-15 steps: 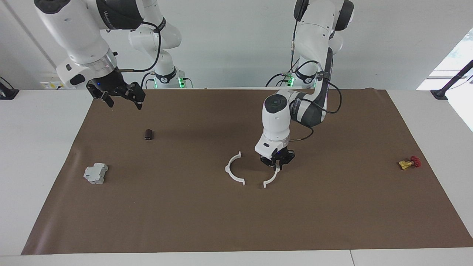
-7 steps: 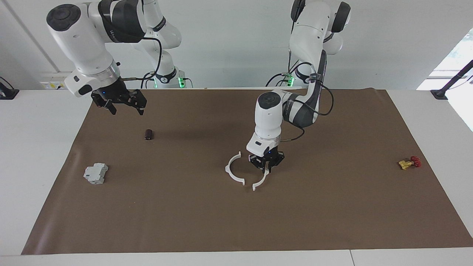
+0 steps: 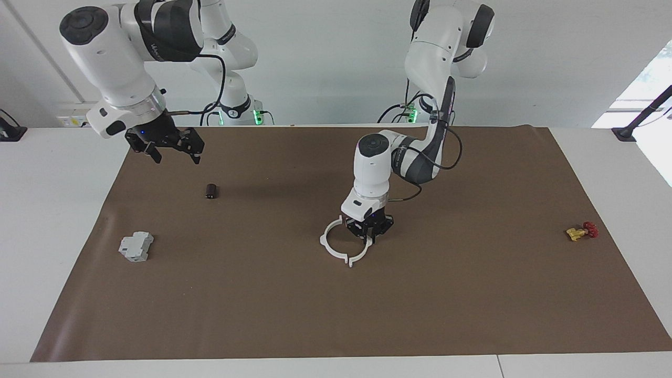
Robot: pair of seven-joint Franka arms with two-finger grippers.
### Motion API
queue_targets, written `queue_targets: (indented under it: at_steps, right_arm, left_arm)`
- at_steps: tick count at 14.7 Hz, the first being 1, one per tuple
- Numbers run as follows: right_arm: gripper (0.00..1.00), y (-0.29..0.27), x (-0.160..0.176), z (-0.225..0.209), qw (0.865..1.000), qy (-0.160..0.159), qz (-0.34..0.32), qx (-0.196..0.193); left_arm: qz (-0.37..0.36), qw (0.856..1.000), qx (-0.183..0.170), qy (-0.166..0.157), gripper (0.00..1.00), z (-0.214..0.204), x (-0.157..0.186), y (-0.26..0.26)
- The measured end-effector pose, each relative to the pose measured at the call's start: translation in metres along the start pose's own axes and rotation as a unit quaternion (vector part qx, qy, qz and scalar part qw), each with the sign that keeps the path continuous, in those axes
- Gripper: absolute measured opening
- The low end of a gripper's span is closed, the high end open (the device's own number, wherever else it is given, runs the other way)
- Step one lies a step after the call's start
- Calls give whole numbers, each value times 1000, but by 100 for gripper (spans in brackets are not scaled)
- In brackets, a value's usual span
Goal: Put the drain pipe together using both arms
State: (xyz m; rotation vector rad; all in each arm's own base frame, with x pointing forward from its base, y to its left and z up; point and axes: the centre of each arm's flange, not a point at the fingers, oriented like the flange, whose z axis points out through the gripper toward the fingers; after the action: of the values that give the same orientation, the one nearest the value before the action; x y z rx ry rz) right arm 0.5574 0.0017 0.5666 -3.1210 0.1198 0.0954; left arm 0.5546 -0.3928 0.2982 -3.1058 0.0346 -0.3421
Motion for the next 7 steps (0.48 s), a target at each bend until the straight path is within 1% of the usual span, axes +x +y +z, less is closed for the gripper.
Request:
queue_targets:
  at_steps: [7]
  right_arm:
    - [100,2,0,1,1000,1,1,0]
  left_arm:
    - [4,1000,-1,0,21,-1,-3,4]
